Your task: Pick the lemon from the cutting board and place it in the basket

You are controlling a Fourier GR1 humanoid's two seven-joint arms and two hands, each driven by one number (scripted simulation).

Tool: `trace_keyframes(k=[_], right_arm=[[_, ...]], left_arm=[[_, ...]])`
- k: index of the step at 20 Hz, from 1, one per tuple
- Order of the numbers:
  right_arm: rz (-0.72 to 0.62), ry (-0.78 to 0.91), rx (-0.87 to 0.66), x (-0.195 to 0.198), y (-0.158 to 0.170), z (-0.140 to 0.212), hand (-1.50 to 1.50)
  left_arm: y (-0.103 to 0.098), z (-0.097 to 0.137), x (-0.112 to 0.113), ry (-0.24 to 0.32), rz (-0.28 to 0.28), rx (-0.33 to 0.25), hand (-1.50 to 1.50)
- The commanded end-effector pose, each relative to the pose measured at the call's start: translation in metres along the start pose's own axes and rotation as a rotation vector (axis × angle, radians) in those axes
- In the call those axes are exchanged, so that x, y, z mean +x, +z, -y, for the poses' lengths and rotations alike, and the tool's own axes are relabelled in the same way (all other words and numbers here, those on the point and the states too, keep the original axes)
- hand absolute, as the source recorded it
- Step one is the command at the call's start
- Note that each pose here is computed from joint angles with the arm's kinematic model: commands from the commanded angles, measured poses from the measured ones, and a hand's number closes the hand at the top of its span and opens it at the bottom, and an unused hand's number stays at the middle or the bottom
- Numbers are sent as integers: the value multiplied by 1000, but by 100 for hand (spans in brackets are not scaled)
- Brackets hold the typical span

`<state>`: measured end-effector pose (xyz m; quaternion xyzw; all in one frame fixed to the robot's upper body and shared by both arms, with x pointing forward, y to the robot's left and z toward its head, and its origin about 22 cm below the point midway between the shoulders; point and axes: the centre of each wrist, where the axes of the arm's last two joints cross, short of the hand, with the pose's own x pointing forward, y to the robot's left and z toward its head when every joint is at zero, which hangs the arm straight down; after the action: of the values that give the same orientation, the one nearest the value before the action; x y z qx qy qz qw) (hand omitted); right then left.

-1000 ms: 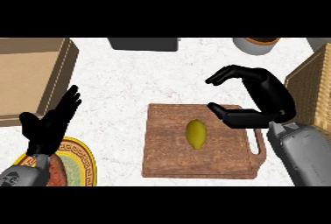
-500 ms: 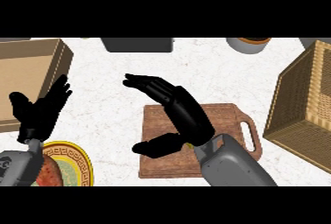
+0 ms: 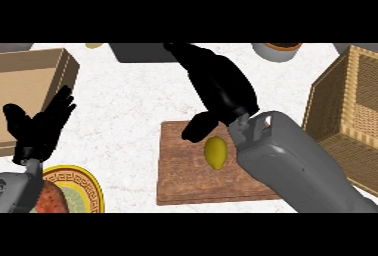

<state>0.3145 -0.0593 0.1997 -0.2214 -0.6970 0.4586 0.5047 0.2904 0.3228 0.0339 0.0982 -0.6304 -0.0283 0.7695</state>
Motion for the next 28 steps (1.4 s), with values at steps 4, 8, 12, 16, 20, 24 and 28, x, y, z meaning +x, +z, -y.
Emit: trace_keyframes(k=[4,8,12,16,20,24,28], right_arm=[[-223,185,105,21,3,82,-150],[-265,151,308,16,-11,93,-150],[-221,119,328,11,13,137,-150],[-198,7,368,-25,50,130,-150],[-162,-67,251,-34,81,132,-150],[-157,-126,214,-52,108,105,-150],[-159,-106,236,-75,104,58,-150]], left_arm=[[0,8,2,12,-1,-21,0],[2,19,4,3,3,-22,0],[1,-1,-5,9,6,-12,0],[1,-4,-7,8,-16,25,0],[0,0,10,16,2,-12,0],[6,17,-2,-3,9,-7,0],[-4,-9,15,-5,29,-12,0]])
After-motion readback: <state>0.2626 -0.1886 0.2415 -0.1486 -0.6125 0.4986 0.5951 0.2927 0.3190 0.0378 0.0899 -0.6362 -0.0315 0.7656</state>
